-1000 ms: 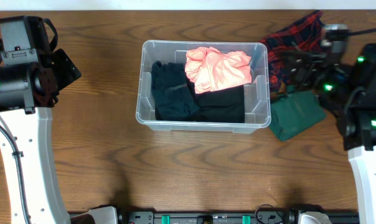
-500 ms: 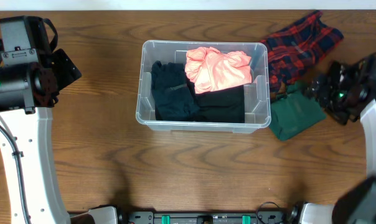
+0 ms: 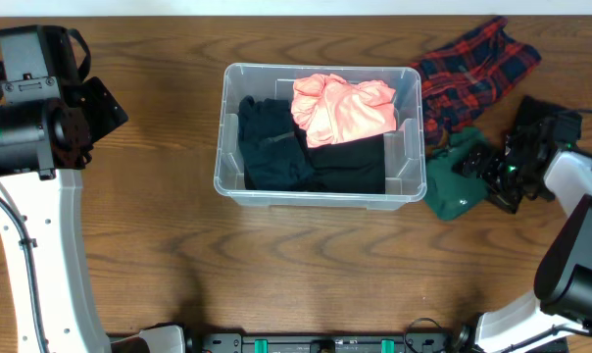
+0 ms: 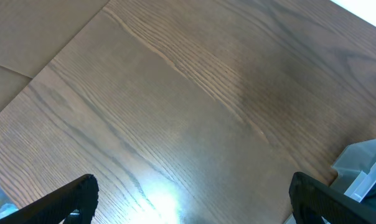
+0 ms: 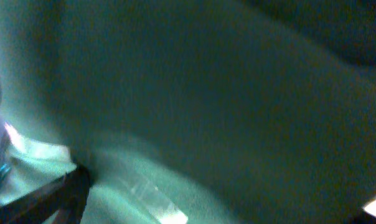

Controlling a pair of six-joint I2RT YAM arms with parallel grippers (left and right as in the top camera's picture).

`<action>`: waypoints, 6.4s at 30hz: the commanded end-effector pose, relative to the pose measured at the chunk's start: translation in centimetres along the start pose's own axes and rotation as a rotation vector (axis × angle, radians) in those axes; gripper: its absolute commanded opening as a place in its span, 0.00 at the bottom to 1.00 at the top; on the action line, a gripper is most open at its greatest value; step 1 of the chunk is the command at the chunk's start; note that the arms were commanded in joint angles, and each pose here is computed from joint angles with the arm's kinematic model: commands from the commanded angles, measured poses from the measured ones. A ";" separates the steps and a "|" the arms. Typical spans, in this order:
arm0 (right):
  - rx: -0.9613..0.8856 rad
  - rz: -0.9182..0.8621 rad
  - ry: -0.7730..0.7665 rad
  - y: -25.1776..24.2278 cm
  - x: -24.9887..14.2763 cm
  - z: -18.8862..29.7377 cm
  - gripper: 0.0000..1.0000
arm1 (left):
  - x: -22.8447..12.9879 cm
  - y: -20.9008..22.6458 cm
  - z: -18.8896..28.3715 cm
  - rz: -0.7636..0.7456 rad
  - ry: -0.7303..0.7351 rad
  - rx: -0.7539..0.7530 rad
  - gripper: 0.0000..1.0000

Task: Pack container
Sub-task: 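Reach the right gripper to the green cloth and grasp it, then lift the green cloth with the right gripper and lower it into the bin, then move the right gripper to the rolled black garment and grasp it, then carry the black garment with the right gripper into the bin's back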

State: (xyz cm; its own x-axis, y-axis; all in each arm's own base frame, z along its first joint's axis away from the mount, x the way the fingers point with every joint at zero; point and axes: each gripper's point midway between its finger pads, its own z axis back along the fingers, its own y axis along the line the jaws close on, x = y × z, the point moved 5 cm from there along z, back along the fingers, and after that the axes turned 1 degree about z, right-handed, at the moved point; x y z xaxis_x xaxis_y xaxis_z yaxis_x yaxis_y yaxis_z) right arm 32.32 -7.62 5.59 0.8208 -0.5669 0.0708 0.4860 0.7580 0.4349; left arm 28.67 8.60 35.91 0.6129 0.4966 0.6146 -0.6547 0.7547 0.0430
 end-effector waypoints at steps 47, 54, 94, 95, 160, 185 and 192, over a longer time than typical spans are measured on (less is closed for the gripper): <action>0.527 0.278 -0.442 11.0 -0.8 14.6 0.01 | 0.0 0.4 0.0 0.008 -0.002 0.016 0.98; 0.750 0.423 -0.438 16.0 -0.9 20.8 0.01 | 0.0 0.4 0.0 0.008 -0.002 0.016 0.98; 0.520 0.527 -0.035 21.0 -6.1 9.1 0.29 | 0.0 0.4 0.0 0.008 -0.002 0.016 0.98; 0.524 0.525 -0.054 20.8 -5.6 9.4 0.36 | 0.0 0.4 0.0 0.008 -0.002 0.016 0.98; 0.152 -0.211 -0.349 -10.4 13.3 3.4 0.79 | 0.0 0.4 0.0 0.008 -0.002 0.016 0.98; 0.474 0.157 -0.412 6.4 8.0 16.8 0.01 | 0.0 0.4 0.0 0.008 -0.002 0.016 0.98; 0.695 0.418 -0.423 17.9 2.5 21.3 0.01 | 0.0 0.4 0.0 0.008 -0.002 0.016 0.98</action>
State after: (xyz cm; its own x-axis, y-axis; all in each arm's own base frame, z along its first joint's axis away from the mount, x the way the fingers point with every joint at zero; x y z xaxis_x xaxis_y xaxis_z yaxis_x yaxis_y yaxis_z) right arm 37.12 -6.38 30.38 0.6030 -0.4899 0.6295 -0.1125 0.7290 0.6752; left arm 28.67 8.60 35.91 0.6129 0.4966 0.6146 -0.6547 0.7547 0.0430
